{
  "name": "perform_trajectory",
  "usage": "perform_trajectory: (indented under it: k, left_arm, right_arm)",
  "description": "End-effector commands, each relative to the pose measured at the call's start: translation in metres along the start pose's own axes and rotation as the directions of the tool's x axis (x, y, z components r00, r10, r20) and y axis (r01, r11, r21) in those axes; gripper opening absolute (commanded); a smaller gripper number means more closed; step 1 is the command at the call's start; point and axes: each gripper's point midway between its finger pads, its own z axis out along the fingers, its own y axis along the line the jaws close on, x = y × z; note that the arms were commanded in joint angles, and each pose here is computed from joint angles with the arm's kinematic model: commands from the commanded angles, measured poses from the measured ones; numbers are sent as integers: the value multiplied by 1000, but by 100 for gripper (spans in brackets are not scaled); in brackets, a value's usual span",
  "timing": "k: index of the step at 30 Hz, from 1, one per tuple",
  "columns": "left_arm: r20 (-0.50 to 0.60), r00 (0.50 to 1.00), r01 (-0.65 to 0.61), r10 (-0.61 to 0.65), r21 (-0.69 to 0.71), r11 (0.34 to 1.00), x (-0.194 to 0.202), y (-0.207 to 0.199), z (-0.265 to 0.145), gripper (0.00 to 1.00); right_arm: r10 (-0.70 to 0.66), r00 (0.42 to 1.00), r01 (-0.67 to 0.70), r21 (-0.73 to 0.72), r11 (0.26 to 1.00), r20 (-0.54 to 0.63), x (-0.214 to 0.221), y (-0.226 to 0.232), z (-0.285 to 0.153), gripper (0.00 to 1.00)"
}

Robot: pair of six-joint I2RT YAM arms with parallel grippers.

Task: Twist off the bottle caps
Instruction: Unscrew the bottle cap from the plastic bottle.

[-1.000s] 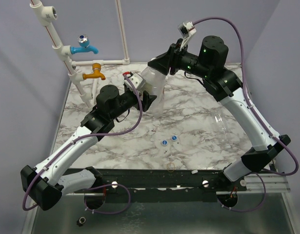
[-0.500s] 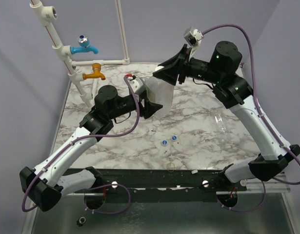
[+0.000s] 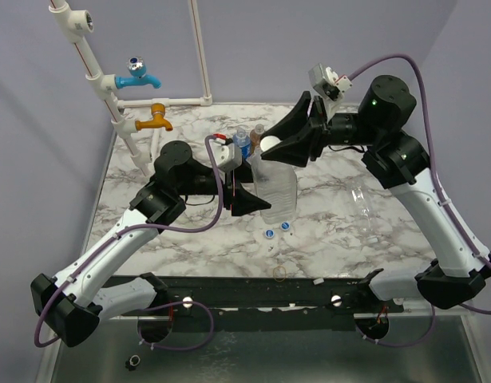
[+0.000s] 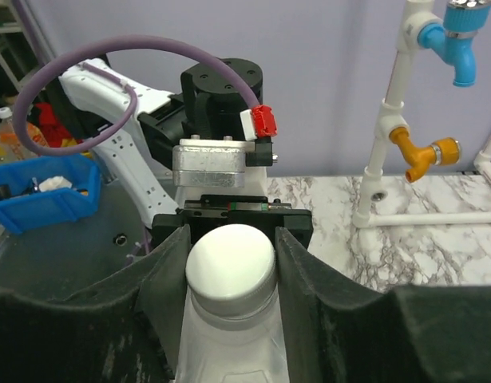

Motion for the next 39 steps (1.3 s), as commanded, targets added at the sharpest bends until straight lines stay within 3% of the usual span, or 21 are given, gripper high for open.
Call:
perform_trajectory:
  k: [1,3,5,9,17,25,33,39]
  left_arm:
    - [21,1000,4,-3,-75,997,-11,13,0,0]
    - [23,1000,-16,19,-150,989,-11,27,-2,0]
    - [22,999,-26,32,-239,971,-10,44,-4,0]
    - [18,999,-32,43,-396,918,-8,74,-12,0]
    - [7,999,-38,51,-576,817,-6,108,-28,0]
    - [-23,1000,-21,9,-595,803,8,113,-30,0]
    - [-34,999,4,-30,-579,816,15,109,-27,0]
    - [-27,998,25,-49,-564,825,16,106,-25,0]
  right_arm:
    - [0,1000,1,146,989,-2,-1,-13,-5,62]
    - [13,1000,-20,299,954,24,-8,-39,-11,90]
    - [28,999,-45,413,910,46,-12,-60,-16,100]
    - [74,994,-108,543,833,85,-15,-91,-21,100]
    - [179,972,-233,611,756,150,-4,-120,-17,100]
    - [198,970,-243,551,799,140,3,-124,1,99]
    - [211,974,-226,465,856,86,13,-119,23,86]
    - [219,975,-212,494,843,45,32,-122,23,73]
